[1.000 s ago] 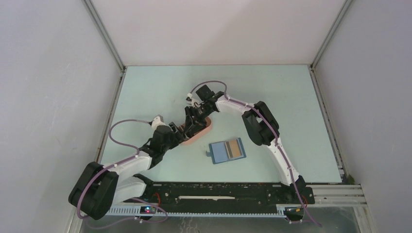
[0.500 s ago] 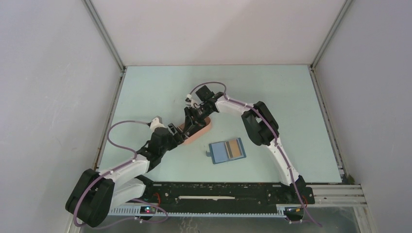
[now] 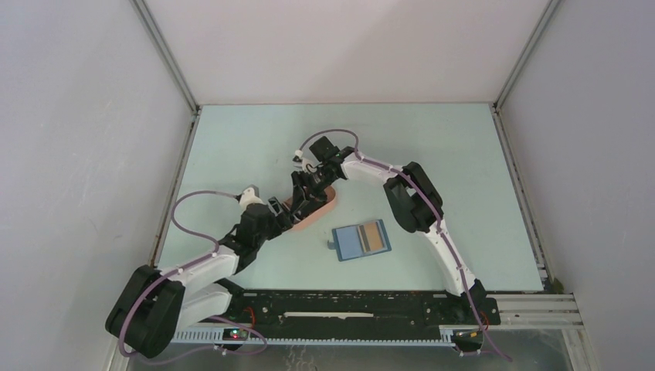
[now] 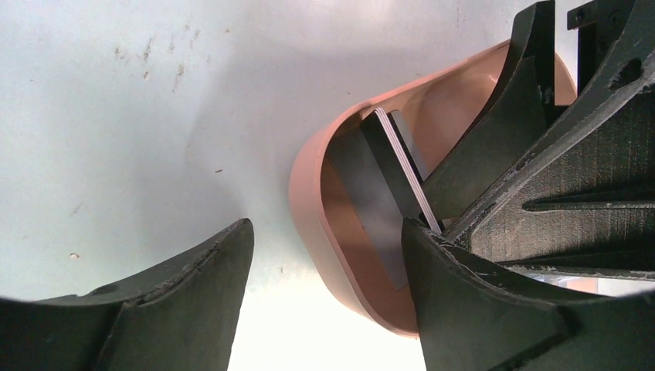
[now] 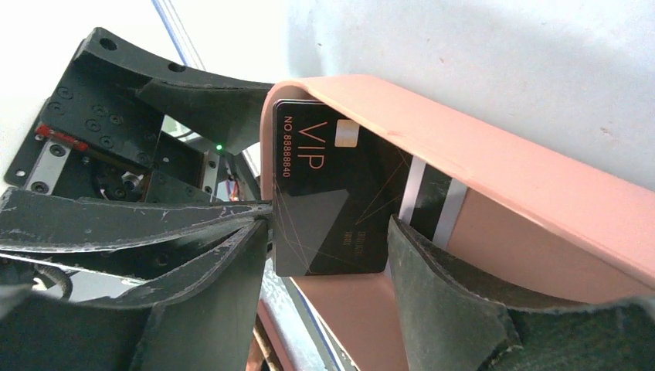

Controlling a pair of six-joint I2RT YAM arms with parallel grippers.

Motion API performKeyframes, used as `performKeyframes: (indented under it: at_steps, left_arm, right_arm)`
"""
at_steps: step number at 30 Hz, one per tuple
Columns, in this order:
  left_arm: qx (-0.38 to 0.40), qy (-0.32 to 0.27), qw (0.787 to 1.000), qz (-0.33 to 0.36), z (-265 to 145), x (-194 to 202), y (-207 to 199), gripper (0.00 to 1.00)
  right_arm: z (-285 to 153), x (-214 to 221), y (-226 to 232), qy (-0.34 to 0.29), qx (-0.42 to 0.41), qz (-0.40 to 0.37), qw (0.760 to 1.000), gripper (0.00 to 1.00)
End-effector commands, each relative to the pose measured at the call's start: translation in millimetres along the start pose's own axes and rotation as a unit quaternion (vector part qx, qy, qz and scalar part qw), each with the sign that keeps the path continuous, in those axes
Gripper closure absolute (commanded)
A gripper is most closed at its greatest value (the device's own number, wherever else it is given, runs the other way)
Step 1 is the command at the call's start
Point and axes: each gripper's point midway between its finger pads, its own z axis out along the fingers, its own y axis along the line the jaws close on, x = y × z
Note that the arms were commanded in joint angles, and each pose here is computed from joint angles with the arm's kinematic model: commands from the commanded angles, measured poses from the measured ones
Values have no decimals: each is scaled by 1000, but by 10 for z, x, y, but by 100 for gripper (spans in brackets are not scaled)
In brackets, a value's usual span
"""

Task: Put the credit cards into the card holder
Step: Pick up the credit card from the storage box.

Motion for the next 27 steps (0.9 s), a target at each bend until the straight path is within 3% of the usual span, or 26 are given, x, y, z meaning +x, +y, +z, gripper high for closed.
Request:
performKeyframes:
  at_steps: [1,12,27]
  left_arm:
    - [59,34,998,6,-14,128,-246,21]
    - [85,27,996,8,2,163,-281,21]
    - [133,34,991,-6,40,285,-412,20]
  right_arm:
    - [239,85,-135,-2,72,-36,997,31]
    - [257,102,-37,-5,75,-67,995,27]
    - [361,147,-127,1,40,16,999,26]
